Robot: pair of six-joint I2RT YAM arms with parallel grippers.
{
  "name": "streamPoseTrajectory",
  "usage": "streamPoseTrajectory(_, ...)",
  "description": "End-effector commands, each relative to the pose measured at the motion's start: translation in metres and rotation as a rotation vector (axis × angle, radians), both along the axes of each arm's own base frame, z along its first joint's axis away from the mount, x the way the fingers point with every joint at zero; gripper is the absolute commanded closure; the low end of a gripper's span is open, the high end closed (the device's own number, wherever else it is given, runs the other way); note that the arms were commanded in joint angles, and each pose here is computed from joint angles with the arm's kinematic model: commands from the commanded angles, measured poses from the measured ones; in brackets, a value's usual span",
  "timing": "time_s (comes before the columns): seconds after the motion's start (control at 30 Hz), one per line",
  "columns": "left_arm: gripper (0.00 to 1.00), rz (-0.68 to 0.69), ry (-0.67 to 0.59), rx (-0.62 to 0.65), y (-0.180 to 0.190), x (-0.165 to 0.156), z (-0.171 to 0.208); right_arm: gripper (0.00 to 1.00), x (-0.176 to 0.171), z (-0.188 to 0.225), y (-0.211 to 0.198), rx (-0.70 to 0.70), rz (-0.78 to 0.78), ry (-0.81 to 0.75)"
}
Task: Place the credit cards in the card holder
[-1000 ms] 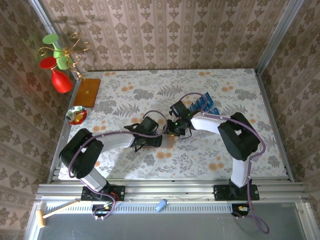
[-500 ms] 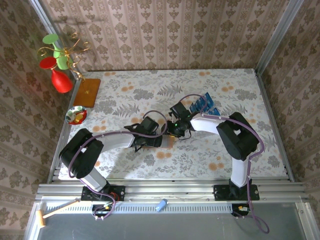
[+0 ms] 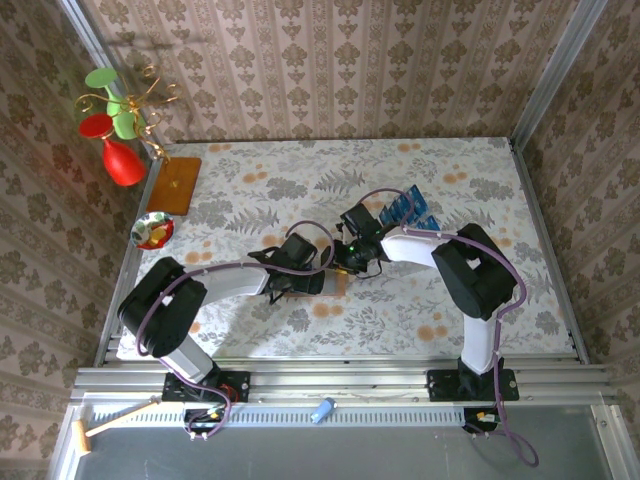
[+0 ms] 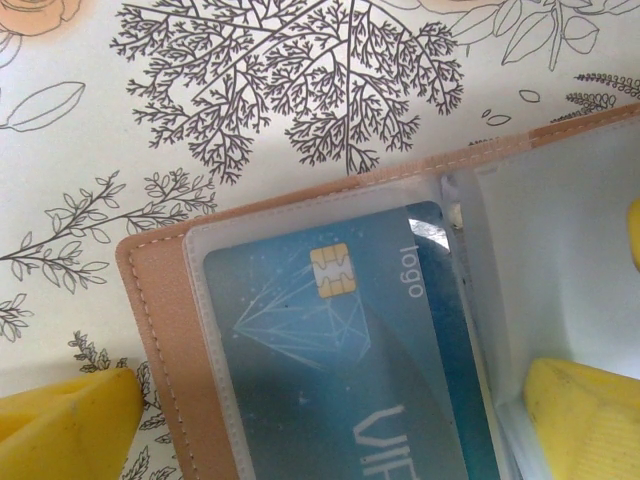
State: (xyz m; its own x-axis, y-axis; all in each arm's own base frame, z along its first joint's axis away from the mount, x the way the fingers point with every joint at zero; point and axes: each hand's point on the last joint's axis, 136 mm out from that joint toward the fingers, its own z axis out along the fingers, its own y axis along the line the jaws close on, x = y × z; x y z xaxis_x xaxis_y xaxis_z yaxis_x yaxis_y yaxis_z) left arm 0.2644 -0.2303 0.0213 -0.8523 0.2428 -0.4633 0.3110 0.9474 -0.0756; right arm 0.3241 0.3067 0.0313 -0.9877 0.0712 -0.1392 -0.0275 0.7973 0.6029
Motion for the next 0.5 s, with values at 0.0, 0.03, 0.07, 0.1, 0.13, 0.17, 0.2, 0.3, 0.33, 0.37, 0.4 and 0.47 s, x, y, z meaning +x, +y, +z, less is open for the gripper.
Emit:
streamPoseTrajectory(0.0,0.0,-0.003,0.036,0.029,0.01,-0.012,-0.007,0.61,-0.005,0.002,0.008,0.036,0.013,0.024)
streamPoseTrajectory(0.03,0.0,-0.003,0.036,0.029,0.01,-0.012,-0.007,0.61,-0.005,0.004,0.009,0.039,0.012,0.022)
streamPoseTrajectory(0.07,0.0,-0.003,0.035,0.027,0.01,-0.012,-0.006,0.61,-0.005,0.006,0.009,0.042,0.011,0.02)
streamPoseTrajectory(0.1,0.0,-0.004,0.03,0.025,0.01,-0.011,-0.004,0.62,-0.005,0.007,0.009,0.044,0.01,0.018)
streamPoseTrajectory(0.13,0.0,-0.004,0.025,0.02,0.01,-0.01,-0.001,0.62,-0.005,0.009,0.009,0.046,0.009,0.017)
streamPoseTrajectory(0.17,0.0,-0.005,0.017,0.017,0.009,-0.009,0.003,0.62,-0.005,0.01,0.009,0.049,0.008,0.014)
streamPoseTrajectory(0.2,0.0,-0.005,0.008,0.011,0.009,-0.008,0.008,0.62,-0.006,0.012,0.009,0.052,0.009,0.014)
streamPoseTrajectory(0.3,0.0,-0.005,-0.021,-0.014,0.008,-0.005,0.025,0.61,-0.007,0.019,0.01,0.059,0.009,0.006)
streamPoseTrajectory(0.33,0.0,-0.002,-0.03,-0.022,0.008,-0.004,0.03,0.6,-0.008,0.021,0.011,0.061,0.012,0.004)
streamPoseTrajectory(0.37,0.0,-0.002,-0.041,-0.032,0.008,-0.003,0.036,0.59,-0.008,0.024,0.012,0.063,0.013,0.001)
streamPoseTrajectory(0.4,0.0,0.001,-0.054,-0.042,0.009,-0.002,0.043,0.59,-0.009,0.026,0.013,0.063,0.015,-0.001)
streamPoseTrajectory(0.47,0.0,0.012,-0.083,-0.062,0.013,0.0,0.057,0.58,-0.01,0.03,0.016,0.065,0.018,-0.004)
